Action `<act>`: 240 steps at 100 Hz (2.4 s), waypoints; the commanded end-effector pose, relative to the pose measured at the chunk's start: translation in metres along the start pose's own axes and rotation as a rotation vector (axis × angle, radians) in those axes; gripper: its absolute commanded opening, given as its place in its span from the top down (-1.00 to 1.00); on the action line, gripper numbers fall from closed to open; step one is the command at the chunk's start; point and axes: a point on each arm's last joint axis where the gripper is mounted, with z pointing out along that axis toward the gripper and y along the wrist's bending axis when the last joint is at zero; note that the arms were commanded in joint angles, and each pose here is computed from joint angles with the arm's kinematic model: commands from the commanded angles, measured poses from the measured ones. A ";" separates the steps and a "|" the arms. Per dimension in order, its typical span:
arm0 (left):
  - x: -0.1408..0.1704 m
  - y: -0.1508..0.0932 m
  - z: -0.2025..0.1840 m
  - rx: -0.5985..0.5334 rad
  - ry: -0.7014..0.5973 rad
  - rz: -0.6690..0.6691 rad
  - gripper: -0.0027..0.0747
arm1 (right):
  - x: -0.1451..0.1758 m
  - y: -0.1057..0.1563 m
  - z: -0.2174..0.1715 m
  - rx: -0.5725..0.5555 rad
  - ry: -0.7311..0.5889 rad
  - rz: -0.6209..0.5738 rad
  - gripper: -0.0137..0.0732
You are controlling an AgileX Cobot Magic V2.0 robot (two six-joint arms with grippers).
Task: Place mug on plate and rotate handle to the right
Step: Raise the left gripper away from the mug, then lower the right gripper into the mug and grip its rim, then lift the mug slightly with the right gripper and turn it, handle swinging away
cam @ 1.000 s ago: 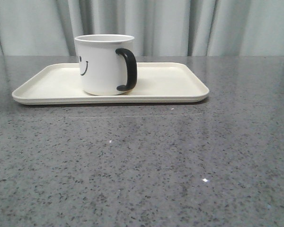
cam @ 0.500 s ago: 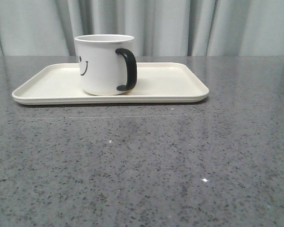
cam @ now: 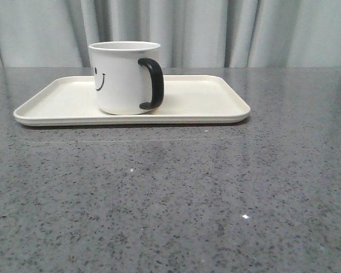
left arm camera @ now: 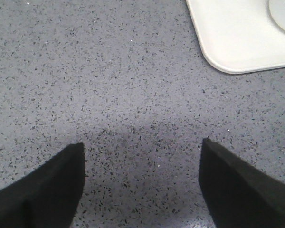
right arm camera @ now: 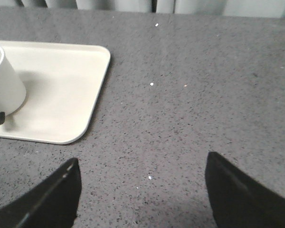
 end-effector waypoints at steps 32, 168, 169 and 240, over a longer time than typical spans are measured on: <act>-0.009 -0.001 -0.006 -0.001 -0.076 -0.002 -0.35 | -0.068 0.059 0.083 -0.225 0.056 -0.122 -0.58; -0.009 -0.001 -0.006 0.000 -0.070 -0.002 -0.35 | -0.094 0.166 0.252 -0.316 0.328 -0.232 -0.43; -0.009 -0.001 -0.006 0.000 -0.070 -0.002 -0.35 | -0.094 0.166 0.252 -0.316 0.328 -0.232 -0.40; -0.009 -0.001 -0.006 0.000 -0.070 -0.002 -0.35 | -0.125 0.169 0.227 -0.370 0.283 -0.471 0.83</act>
